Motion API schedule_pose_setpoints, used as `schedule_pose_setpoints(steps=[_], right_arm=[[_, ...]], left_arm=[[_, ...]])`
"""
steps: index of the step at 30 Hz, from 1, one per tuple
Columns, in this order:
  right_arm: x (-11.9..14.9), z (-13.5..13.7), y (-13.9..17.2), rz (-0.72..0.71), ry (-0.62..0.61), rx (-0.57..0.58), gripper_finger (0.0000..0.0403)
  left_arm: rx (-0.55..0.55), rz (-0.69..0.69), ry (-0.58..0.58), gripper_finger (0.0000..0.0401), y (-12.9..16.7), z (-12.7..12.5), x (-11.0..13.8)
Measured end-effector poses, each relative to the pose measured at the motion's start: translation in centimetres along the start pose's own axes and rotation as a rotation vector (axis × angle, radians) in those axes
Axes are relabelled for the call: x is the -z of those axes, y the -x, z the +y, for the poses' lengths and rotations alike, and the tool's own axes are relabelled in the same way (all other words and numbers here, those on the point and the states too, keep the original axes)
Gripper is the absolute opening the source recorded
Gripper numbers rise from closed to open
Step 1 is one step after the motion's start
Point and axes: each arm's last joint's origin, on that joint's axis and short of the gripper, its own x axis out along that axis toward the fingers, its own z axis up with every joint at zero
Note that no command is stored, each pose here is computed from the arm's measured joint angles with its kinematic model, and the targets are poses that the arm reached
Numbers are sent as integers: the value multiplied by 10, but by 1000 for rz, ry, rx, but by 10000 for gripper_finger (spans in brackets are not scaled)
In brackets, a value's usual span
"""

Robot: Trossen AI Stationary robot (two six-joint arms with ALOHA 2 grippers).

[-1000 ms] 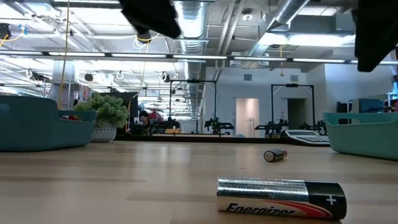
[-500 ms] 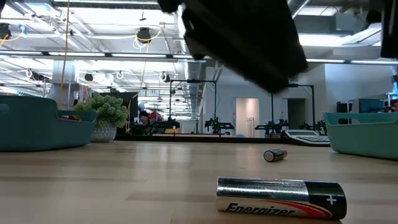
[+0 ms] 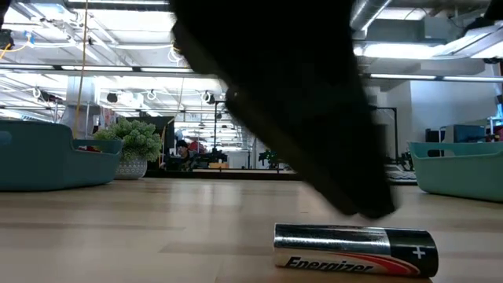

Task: Sort batteries
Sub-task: Put the silver battery into the blue bin

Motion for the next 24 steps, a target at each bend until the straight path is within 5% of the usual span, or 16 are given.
schedule_pose_setpoints(steps=[10,17,24], right_arm=[[-3,-1,-1,-3,3,0,166],[-6,0,-1,-7,73,-10,166],[-9,6,-3,-19,172,-83,166]], left_arm=[[-6,42,28,120,-12,5,19],[-9,76,64,34,-9,11,19],[-40,96,42,34,12,15,15]])
